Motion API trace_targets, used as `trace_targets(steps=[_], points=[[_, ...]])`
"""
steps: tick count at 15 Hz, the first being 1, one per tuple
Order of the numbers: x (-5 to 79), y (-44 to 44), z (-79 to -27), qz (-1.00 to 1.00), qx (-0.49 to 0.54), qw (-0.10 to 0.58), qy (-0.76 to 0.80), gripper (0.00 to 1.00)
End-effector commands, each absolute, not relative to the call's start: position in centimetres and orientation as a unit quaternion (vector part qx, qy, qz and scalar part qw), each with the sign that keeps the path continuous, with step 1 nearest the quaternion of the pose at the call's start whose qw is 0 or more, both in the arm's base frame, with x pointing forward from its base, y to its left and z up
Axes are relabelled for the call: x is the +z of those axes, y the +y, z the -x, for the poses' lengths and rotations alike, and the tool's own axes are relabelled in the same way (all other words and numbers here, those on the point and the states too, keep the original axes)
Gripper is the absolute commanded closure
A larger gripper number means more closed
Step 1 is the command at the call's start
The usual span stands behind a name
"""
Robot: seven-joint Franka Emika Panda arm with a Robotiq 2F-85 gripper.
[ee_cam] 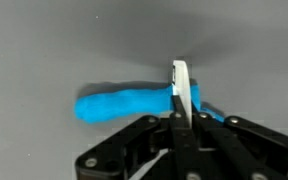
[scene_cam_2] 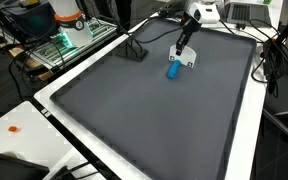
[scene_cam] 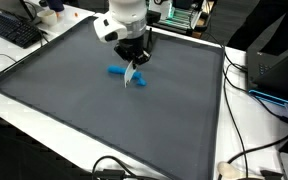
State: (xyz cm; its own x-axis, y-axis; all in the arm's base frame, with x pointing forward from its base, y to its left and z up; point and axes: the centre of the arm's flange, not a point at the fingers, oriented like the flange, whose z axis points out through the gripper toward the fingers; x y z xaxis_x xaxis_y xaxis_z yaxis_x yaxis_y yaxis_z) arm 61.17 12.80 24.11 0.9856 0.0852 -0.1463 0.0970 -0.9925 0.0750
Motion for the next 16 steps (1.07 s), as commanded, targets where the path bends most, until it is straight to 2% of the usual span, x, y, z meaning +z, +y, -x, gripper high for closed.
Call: trace_targets(steps=[1, 16], points=[[22.1, 11.8, -59.5, -0.993, -0.103, 0.039, 0.049, 0.99], [24.7, 12.1, -59.0, -0.992, -0.11, 0.036, 0.05, 0.99]])
